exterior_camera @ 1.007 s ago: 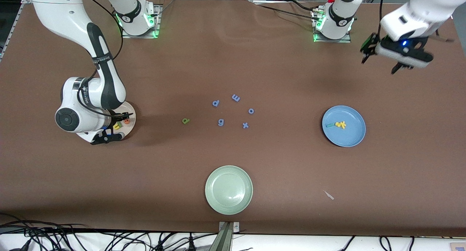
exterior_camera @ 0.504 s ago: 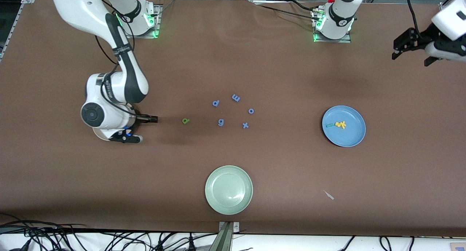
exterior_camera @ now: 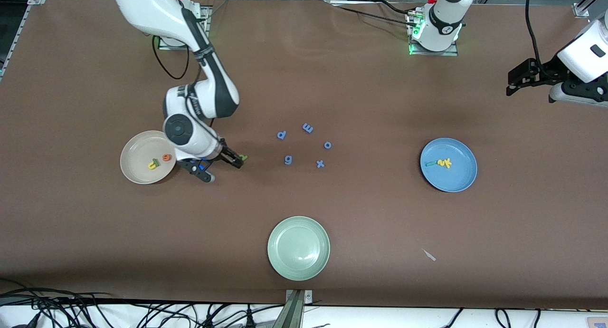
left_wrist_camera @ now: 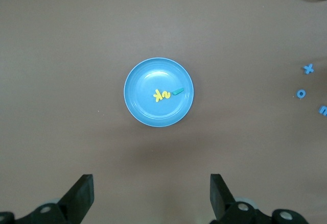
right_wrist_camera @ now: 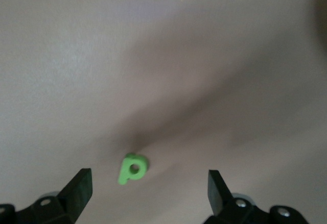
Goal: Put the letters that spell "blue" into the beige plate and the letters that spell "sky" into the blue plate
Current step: 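Grasp the green p with the right gripper while the left gripper withdraws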
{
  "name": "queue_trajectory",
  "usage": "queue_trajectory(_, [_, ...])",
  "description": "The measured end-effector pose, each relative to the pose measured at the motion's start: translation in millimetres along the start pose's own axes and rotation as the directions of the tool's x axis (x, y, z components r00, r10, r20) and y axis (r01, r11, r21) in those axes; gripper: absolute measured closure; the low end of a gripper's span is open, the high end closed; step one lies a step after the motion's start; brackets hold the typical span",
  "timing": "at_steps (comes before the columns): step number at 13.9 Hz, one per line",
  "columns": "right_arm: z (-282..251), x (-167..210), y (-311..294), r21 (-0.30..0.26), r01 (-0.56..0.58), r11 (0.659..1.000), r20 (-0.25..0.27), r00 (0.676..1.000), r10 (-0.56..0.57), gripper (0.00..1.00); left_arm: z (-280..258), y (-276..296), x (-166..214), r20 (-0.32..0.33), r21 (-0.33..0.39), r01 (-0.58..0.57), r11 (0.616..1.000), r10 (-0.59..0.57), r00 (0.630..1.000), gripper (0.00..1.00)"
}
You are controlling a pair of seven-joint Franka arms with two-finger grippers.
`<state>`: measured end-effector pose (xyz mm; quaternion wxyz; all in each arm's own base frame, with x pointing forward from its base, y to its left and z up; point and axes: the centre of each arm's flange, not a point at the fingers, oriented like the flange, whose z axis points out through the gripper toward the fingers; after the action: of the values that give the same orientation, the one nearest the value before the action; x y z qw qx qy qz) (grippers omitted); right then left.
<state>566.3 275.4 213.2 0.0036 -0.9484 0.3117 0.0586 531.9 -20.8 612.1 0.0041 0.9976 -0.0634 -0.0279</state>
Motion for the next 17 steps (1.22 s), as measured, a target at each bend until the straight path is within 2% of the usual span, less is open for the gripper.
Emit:
queue_trajectory(4, [13.7,-6.3,-4.5,0.014,-0.079,0.997,-0.026,0.997,0.079,0.0,0.8,2.1,-1.2,0.013,-0.001,0.025,1.0,-0.025,1.0,0.0])
queue_trajectory(8, [33.0,-18.0,-2.3,0.03,-0.077,0.997,-0.05,0.996,0.079,0.0,3.2,1.9,0.0,0.02,-0.001,0.027,1.0,-0.027,0.999,0.0])
queue_trajectory(11, [35.3,-23.6,-3.8,0.033,-0.073,0.997,-0.054,0.996,0.075,0.05,3.8,1.9,0.3,0.021,-0.001,0.028,1.0,-0.028,0.999,0.0])
queue_trajectory(17, [36.1,-22.6,-4.5,0.042,-0.073,0.996,-0.062,0.995,0.075,0.71,4.5,1.3,0.4,0.023,-0.001,0.029,1.0,-0.029,0.999,0.0])
